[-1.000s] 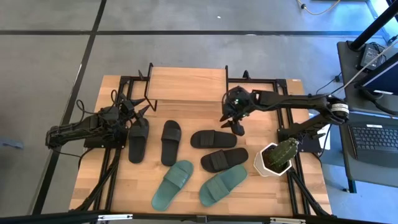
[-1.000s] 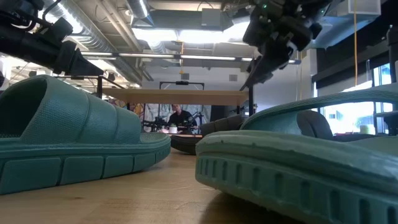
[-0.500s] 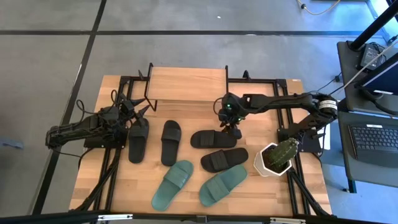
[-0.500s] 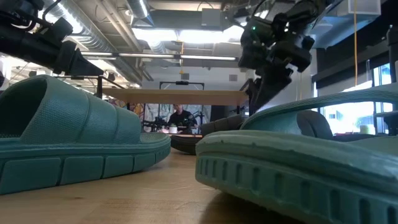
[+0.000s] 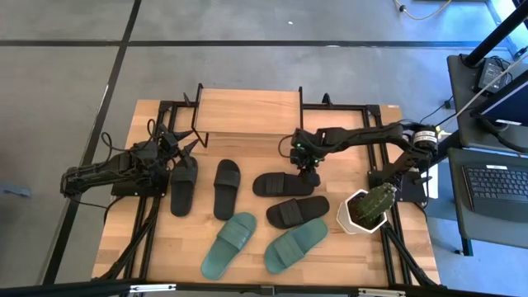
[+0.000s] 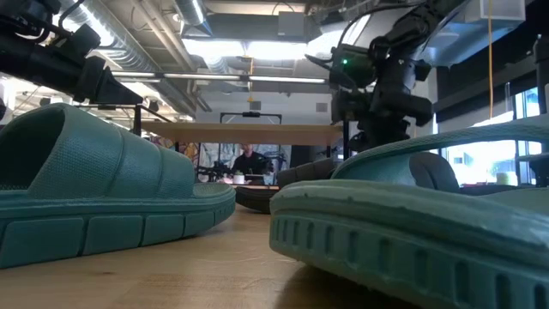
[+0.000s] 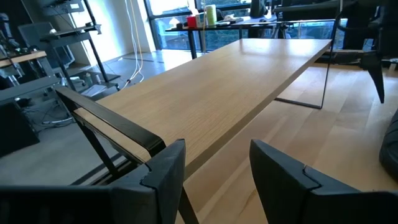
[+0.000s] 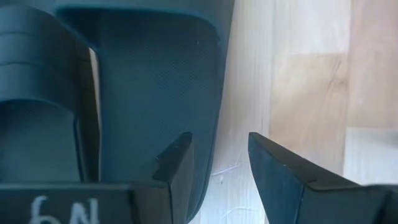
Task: Pick and place slides into the shelf
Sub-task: Put the black slide on the shelf
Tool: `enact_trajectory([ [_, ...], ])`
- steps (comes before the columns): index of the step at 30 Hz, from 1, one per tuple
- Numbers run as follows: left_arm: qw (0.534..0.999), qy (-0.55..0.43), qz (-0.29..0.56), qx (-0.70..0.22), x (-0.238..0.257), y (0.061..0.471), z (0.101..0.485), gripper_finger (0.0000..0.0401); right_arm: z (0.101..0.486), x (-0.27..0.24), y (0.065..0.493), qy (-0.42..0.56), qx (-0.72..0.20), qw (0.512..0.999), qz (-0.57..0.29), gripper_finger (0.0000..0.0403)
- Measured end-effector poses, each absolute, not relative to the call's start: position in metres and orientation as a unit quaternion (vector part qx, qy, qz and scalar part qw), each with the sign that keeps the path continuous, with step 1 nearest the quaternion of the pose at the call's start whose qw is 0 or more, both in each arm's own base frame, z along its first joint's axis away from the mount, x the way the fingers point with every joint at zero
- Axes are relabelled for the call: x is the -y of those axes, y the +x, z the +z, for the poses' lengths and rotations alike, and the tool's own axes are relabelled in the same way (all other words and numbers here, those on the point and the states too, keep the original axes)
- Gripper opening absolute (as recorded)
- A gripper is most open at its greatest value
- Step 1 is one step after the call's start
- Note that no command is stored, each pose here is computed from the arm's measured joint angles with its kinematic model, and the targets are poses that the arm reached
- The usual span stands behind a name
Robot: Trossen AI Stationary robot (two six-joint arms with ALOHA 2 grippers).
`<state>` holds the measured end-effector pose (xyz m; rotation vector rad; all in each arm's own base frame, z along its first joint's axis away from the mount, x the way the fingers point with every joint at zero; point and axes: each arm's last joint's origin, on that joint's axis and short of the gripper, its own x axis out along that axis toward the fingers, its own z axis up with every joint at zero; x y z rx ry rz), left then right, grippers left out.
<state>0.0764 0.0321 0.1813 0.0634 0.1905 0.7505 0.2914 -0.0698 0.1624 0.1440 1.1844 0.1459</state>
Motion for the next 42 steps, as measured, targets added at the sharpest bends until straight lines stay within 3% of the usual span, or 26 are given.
enact_trajectory([
  [17, 0.926, 0.031, 0.366, -0.093, -0.032, 0.076, 0.181, 0.0172, 0.144, 0.069, 0.292, 0.084, -0.593, 0.797, 0.074, 0.0154],
  [23, 0.926, 0.031, 0.366, -0.093, -0.032, 0.076, 0.181, 0.0172, 0.143, 0.066, 0.288, 0.14, -0.602, 0.781, 0.096, 0.0154],
  [42, 0.925, 0.031, 0.366, -0.093, -0.032, 0.076, 0.181, 0.0172, 0.131, 0.063, 0.282, 0.171, -0.593, 0.781, 0.095, 0.0144],
])
